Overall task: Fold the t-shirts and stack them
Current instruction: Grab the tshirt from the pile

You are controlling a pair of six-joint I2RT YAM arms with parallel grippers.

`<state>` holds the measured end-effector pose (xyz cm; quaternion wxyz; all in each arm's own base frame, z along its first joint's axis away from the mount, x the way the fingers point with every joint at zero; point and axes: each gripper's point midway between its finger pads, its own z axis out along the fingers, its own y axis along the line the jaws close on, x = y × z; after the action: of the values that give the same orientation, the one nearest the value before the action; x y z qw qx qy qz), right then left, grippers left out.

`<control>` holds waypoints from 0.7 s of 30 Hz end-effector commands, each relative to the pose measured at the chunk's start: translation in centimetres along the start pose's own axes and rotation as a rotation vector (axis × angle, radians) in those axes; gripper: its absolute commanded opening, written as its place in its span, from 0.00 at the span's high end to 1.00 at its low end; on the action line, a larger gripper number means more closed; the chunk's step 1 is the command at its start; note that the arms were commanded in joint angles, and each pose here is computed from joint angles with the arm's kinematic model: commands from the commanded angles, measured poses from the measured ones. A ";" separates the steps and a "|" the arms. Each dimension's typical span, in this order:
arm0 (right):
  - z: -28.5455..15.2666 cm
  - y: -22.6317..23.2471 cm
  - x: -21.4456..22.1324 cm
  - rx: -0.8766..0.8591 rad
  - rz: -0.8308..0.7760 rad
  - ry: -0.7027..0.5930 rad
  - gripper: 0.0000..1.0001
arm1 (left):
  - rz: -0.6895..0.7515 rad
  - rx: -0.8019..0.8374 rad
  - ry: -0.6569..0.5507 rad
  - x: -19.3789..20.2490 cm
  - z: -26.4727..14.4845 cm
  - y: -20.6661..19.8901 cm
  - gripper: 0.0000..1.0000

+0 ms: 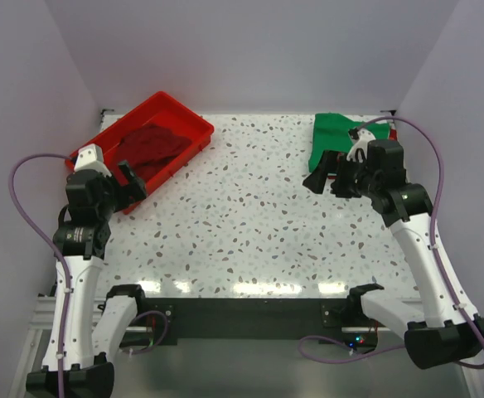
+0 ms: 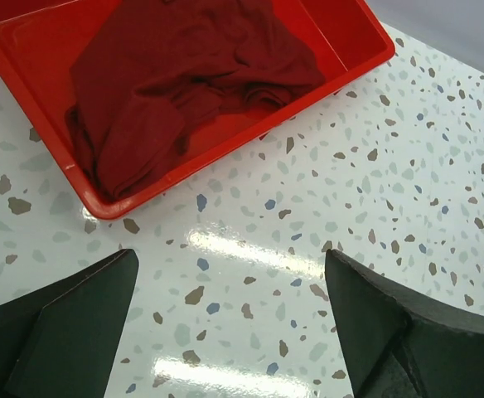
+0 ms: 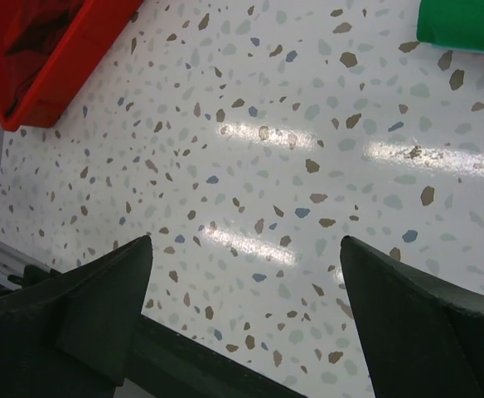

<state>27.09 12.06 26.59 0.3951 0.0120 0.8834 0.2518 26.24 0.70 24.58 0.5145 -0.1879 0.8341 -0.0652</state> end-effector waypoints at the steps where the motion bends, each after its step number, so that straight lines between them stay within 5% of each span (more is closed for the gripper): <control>1: -0.8 0.0 -1.0 0.020 -0.008 -0.048 0.01 | 0.013 0.016 -0.035 -1.5 -0.9 -0.6 0.00; 9: 1.0 0.5 0.1 -0.022 0.048 0.043 0.01 | 0.067 0.140 -0.012 -1.2 -0.4 -2.6 0.00; 21: -2.1 -2.3 -4.6 0.205 0.070 -0.209 0.01 | 0.149 -0.028 0.031 -1.4 5.3 0.3 0.00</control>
<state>28.47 10.04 27.32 0.4239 0.0588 0.8807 0.2029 29.09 0.46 22.37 0.4836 -0.1393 0.8623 -0.0567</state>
